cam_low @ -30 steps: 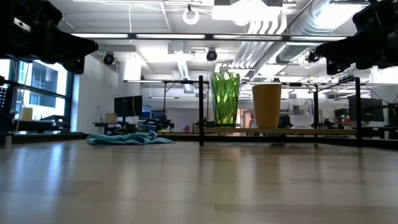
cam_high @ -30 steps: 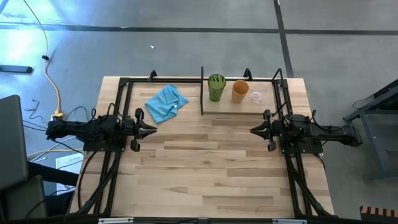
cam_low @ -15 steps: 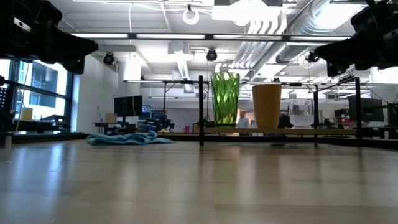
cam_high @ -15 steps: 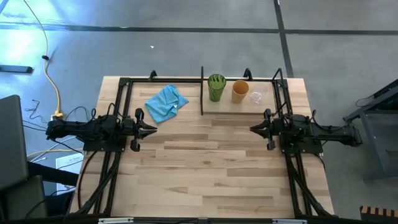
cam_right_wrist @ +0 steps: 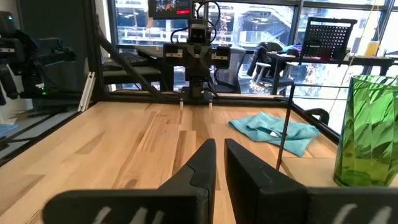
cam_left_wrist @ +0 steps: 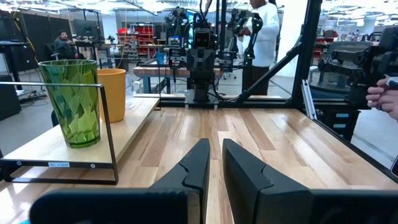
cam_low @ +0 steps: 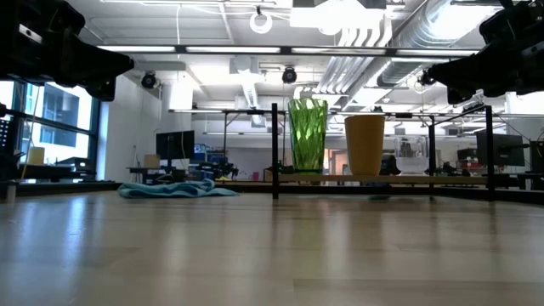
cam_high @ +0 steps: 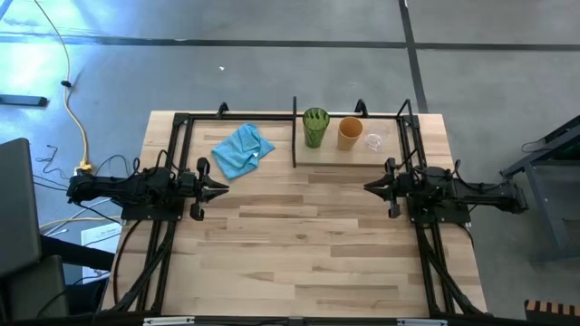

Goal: Stack small to large cups/mugs on shelf
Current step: Return to Home Position

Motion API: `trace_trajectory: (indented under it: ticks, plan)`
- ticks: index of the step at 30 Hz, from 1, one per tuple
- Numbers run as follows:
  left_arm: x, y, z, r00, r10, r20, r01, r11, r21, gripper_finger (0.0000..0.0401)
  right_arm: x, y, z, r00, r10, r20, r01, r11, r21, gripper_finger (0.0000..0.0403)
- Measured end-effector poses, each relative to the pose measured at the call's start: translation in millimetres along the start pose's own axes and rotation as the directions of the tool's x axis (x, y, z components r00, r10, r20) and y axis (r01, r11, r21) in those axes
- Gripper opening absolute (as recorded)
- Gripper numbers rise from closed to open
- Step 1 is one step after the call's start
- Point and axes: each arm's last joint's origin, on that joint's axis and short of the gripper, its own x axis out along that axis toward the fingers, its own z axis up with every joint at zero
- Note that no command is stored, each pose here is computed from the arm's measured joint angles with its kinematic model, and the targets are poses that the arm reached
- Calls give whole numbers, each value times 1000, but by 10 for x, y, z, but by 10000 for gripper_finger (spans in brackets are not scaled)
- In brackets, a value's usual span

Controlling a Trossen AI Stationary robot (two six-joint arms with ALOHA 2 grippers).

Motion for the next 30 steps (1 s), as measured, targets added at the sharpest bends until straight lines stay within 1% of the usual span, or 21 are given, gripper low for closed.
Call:
trace_trajectory:
  ticks: [30]
  plan:
    - [0,0,-1,1000,0,0,0,1000,0,35,1,0,-4,1000,-1,-1,1,1000,8,23]
